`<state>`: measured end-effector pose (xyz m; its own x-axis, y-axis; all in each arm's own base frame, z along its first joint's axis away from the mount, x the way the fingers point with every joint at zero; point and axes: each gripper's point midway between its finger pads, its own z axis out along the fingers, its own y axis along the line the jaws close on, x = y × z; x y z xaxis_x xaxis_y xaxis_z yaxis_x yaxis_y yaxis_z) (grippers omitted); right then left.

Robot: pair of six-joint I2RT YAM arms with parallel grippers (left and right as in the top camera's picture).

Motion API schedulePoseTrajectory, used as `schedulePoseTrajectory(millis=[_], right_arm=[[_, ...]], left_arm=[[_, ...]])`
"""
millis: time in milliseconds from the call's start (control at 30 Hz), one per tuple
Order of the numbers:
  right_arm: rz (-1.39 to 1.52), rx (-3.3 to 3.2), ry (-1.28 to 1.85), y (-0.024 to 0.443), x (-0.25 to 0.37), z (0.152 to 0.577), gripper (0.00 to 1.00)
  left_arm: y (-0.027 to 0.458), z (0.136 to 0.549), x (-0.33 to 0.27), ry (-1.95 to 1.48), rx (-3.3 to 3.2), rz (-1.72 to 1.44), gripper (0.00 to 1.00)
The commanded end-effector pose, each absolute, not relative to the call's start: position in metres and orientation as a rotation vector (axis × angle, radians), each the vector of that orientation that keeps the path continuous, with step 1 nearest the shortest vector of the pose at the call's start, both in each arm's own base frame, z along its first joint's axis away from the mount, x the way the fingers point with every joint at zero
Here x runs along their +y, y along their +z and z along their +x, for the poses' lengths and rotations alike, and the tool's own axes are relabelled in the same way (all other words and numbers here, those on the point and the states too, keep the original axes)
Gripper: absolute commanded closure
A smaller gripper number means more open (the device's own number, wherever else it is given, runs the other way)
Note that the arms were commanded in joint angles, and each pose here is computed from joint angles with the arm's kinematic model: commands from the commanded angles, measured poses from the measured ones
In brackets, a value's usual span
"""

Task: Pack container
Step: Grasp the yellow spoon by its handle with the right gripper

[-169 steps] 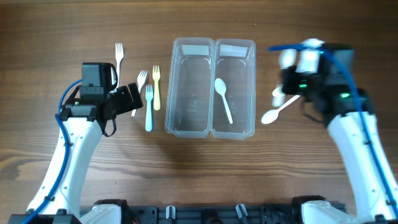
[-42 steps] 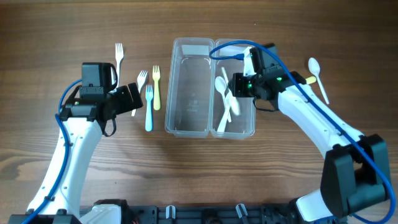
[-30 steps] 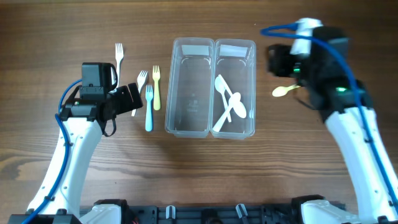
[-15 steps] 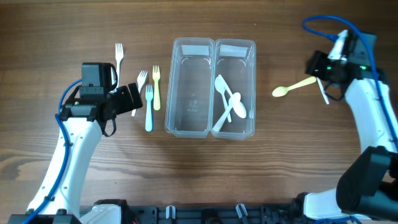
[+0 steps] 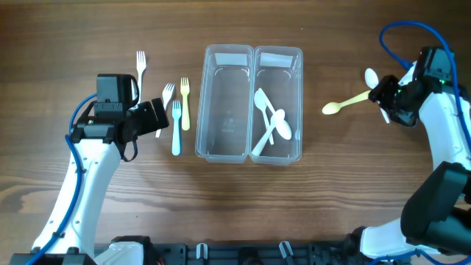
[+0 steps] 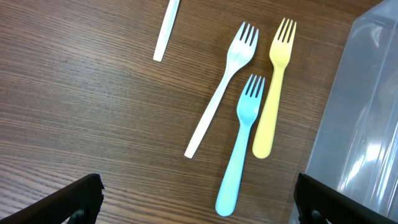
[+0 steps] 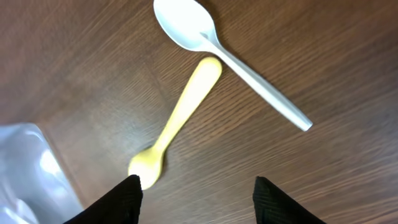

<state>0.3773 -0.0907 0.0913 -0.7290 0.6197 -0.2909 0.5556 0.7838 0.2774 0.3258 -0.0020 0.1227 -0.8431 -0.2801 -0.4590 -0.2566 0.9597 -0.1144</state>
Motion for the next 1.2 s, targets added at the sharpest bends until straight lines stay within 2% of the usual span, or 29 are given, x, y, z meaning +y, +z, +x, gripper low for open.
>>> schedulePoseTrajectory(millis=[0,33,200,233,300,400,467,567,867,1167], right_arm=[[0.964,2.586,0.294,0.091,-0.078,0.383,0.20],[0.948,2.582,0.322,0.092,-0.073,0.386,0.01],[0.922,2.565,0.480,0.098,-0.050,0.395,0.00],[0.911,2.560,0.503,0.100,-0.048,0.397,0.03],[0.964,2.541,0.493,0.099,-0.051,0.398,0.19],[1.312,2.458,0.397,0.091,-0.064,0.387,0.29],[1.364,2.451,0.349,0.087,-0.062,0.385,0.35],[1.347,2.492,0.303,0.076,-0.054,0.384,0.36],[1.419,2.686,0.206,0.004,-0.041,0.369,0.36],[1.422,2.714,0.194,-0.009,-0.041,0.367,0.37]], left_arm=[[0.127,0.329,0.003,-0.044,2.613,-0.365,0.00],[0.127,0.329,0.002,-0.044,2.613,-0.365,0.00],[0.127,0.329,0.003,-0.044,2.612,-0.365,0.00],[0.127,0.329,0.002,-0.044,2.613,-0.365,0.00],[0.127,0.329,0.002,-0.044,2.613,-0.365,0.00],[0.127,0.329,0.003,-0.044,2.613,-0.365,0.00],[0.127,0.329,0.002,-0.044,2.613,-0.365,0.00],[0.127,0.329,0.002,-0.044,2.613,-0.365,0.00],[0.127,0.329,0.002,-0.044,2.613,-0.365,0.00],[0.127,0.329,0.002,-0.044,2.613,-0.365,0.00]])
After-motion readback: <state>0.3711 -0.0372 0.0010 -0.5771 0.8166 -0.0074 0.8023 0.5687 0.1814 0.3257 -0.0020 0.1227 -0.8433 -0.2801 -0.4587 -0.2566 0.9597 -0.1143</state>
